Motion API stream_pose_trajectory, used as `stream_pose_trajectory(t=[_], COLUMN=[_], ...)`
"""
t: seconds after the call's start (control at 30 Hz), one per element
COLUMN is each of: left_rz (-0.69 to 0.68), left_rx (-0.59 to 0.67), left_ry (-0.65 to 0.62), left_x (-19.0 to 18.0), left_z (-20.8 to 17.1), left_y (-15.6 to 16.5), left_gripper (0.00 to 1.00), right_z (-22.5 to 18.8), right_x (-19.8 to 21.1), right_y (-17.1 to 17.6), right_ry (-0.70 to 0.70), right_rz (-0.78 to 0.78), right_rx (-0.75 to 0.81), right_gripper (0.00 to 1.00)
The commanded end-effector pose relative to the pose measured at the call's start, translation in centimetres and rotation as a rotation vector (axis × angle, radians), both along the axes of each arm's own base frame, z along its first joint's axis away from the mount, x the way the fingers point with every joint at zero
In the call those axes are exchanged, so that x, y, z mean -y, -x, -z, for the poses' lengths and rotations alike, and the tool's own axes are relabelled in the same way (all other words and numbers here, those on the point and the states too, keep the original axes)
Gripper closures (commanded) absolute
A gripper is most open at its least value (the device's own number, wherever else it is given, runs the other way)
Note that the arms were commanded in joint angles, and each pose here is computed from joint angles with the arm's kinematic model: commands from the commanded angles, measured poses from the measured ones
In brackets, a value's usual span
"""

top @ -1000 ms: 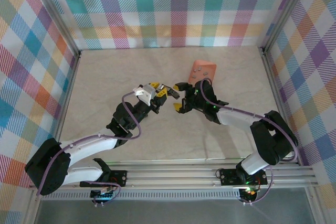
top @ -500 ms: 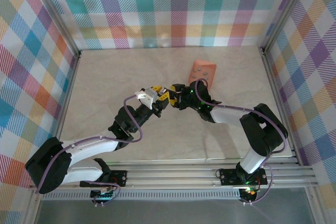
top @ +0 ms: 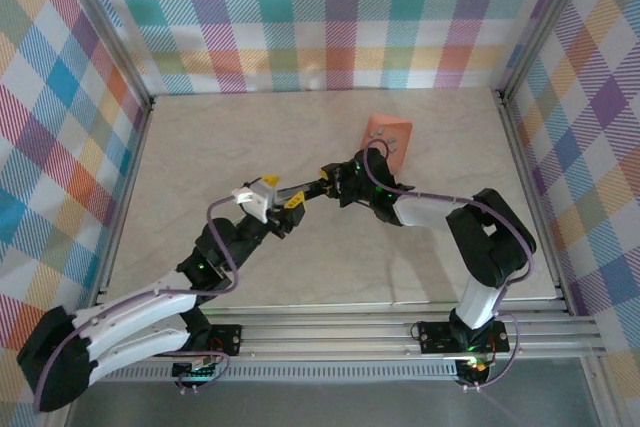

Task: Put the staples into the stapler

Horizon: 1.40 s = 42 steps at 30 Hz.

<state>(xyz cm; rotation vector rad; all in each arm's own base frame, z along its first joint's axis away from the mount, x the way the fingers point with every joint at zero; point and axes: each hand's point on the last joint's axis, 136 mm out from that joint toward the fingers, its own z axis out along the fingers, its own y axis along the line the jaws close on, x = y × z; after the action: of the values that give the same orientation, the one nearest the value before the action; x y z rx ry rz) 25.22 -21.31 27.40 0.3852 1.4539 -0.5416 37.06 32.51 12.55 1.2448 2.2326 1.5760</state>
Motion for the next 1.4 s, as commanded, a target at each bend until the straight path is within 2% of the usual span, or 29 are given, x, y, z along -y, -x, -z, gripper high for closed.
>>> stream_pose_trajectory(t=[0.0, 0.17, 0.33, 0.53, 0.83, 1.0, 1.2, 1.37], left_rz=[-0.076, -0.129, -0.099, -0.035, -0.019, 0.024, 0.035, 0.028], left_rx=[-0.098, -0.177, -0.293, -0.499, -0.632, -0.681, -0.690, -0.675], left_ry=[-0.003, -0.040, -0.032, -0.008, 0.103, 0.149, 0.181, 0.182], left_x=[-2.4, -5.0, -4.9, -2.1, 0.4, 2.0, 3.2, 3.6], left_z=[1.9, 4.1, 6.1, 8.5, 8.8, 8.6, 8.0, 7.5], left_y=[0.7, 1.9, 2.6, 2.1, 0.0, -0.9, -2.2, -2.9], left_gripper=[0.25, 0.23, 0.14, 0.11, 0.10, 0.12, 0.29, 0.34], right_z=[-1.0, -1.3, -3.0, -5.3, -8.7, -9.7, -10.8, -11.5], right_x=[-0.5, -1.5, -2.5, -3.2, -4.3, -4.5, -4.7, -4.6], right_y=[-0.4, -0.1, 0.4, 1.8, 3.6, 4.1, 5.0, 5.5], right_ry=[0.123, 0.267, 0.316, 0.292, 0.234, 0.237, 0.230, 0.222], right_rz=[-0.135, -0.331, -0.482, -0.576, -0.645, -0.659, -0.679, -0.683], right_rx=[0.138, 0.289, 0.460, 0.599, 0.755, 0.795, 0.834, 0.858], right_gripper=[0.90, 0.90, 0.91, 0.91, 0.89, 0.89, 0.89, 0.89])
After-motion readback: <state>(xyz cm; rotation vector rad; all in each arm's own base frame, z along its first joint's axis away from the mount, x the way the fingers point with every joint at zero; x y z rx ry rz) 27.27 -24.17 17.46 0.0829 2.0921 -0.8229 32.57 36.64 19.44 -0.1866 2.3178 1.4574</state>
